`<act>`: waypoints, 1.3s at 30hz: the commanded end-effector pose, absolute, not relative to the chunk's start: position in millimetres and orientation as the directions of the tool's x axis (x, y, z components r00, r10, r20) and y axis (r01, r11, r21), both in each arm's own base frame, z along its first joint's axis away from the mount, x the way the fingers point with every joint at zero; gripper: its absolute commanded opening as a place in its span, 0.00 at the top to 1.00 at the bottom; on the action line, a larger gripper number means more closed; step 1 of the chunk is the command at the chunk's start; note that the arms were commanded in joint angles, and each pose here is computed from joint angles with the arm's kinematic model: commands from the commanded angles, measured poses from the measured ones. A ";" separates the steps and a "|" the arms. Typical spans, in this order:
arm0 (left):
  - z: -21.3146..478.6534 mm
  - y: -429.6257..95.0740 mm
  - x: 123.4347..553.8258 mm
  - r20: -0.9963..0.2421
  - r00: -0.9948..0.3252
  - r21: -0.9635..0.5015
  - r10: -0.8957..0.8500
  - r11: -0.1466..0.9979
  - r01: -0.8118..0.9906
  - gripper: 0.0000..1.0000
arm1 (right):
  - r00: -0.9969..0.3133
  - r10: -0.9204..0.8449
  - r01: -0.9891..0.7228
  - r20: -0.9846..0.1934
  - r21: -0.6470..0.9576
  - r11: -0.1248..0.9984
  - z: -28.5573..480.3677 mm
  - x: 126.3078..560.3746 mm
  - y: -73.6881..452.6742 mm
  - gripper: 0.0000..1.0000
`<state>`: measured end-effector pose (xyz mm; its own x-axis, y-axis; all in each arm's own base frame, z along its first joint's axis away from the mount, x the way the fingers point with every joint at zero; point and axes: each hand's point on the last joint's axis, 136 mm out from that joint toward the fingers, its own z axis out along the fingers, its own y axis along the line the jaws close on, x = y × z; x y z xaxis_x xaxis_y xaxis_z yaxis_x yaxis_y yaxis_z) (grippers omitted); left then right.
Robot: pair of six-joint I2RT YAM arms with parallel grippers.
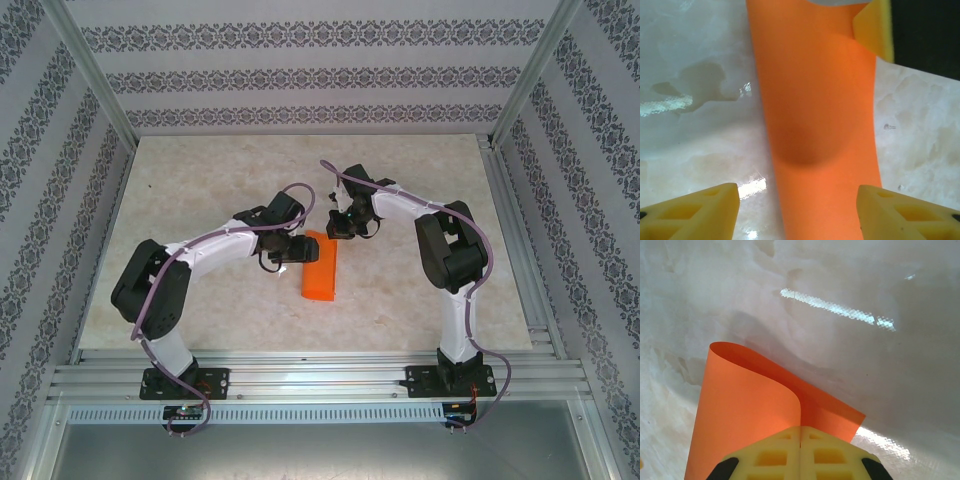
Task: Fold a paper plane with a square sheet of paper (fold left side to right side)
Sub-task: First fold in half a square sheet of paper at the center of the table.
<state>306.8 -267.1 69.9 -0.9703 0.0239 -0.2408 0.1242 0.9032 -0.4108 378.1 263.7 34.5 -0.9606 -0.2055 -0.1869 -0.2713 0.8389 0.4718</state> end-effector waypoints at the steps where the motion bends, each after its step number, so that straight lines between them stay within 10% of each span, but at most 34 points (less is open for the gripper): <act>1: 58.9 -269.0 312.3 -0.227 -0.974 -0.430 0.006 0.897 0.106 0.39 | -0.957 -0.211 -0.282 -0.197 0.479 0.832 36.4 379.7 260.7 0.99; 18: 24.4 -282.7 302.7 -0.144 -0.989 -0.486 0.012 0.870 0.082 0.49 | -0.959 -0.205 -0.275 -0.193 0.477 0.835 35.6 381.9 259.9 0.94; 39: 22.8 -290.2 295.9 -0.137 -0.989 -0.441 0.053 0.891 0.109 0.54 | -0.947 -0.054 -0.209 -0.315 0.481 0.852 85.6 387.9 219.3 0.63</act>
